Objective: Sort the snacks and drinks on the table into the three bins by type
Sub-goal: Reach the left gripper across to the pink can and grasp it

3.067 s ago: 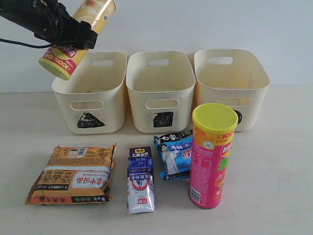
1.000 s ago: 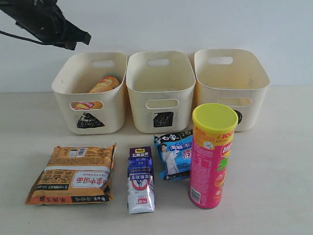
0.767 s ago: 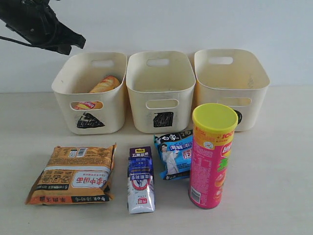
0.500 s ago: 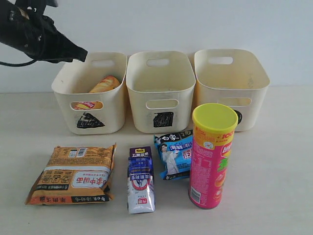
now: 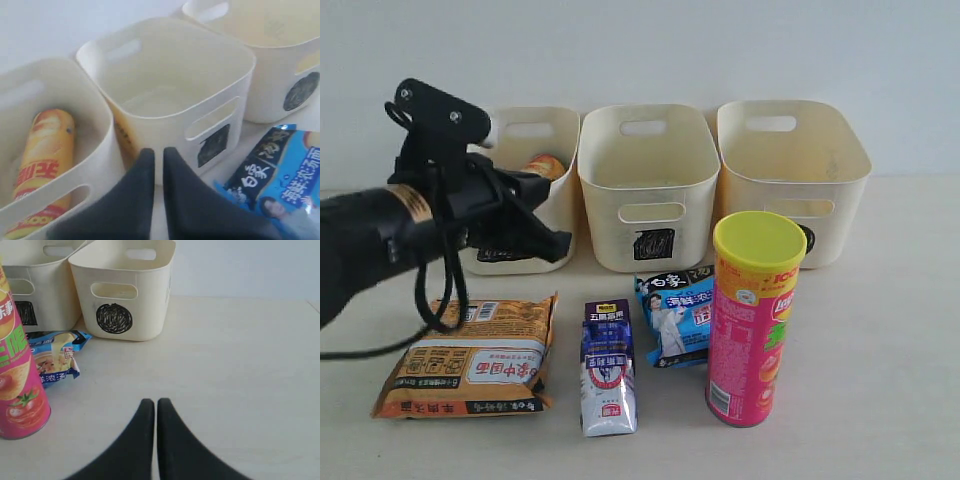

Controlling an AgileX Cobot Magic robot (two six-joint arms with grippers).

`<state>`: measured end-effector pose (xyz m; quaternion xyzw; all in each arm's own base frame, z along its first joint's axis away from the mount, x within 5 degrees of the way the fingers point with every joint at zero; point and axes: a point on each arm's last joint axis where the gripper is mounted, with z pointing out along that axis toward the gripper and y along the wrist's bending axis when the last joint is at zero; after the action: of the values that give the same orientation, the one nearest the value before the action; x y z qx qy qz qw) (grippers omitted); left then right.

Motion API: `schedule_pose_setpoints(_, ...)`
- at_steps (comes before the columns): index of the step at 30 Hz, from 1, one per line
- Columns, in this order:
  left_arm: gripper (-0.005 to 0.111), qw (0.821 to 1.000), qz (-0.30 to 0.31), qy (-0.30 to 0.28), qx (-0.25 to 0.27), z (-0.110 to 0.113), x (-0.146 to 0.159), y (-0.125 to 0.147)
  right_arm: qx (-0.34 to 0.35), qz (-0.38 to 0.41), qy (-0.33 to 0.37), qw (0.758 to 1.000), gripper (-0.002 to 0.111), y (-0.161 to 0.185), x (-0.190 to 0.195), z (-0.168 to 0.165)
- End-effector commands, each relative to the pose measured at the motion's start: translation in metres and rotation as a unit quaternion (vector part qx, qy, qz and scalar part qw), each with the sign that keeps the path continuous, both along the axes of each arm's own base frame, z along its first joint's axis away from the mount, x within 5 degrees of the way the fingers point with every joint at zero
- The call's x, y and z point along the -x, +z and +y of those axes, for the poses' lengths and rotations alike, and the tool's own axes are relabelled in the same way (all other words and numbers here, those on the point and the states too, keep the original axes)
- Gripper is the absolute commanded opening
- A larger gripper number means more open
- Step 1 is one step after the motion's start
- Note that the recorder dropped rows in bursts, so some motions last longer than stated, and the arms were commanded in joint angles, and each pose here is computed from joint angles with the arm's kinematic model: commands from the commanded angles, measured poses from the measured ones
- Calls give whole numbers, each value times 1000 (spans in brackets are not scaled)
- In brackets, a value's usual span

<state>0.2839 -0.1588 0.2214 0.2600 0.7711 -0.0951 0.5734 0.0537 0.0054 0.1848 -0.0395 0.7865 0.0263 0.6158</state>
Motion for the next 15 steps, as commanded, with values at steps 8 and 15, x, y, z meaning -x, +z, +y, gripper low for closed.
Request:
schedule_pose_setpoints(8,4,970,-102,-201,90,-23,63,-16,1,-4,-1,1000,0,-1,0,0)
schedule_pose_setpoints(15,4,950,-52,-294,96,-36,73,-38,1,-4,-1,1000,0,-1,0,0)
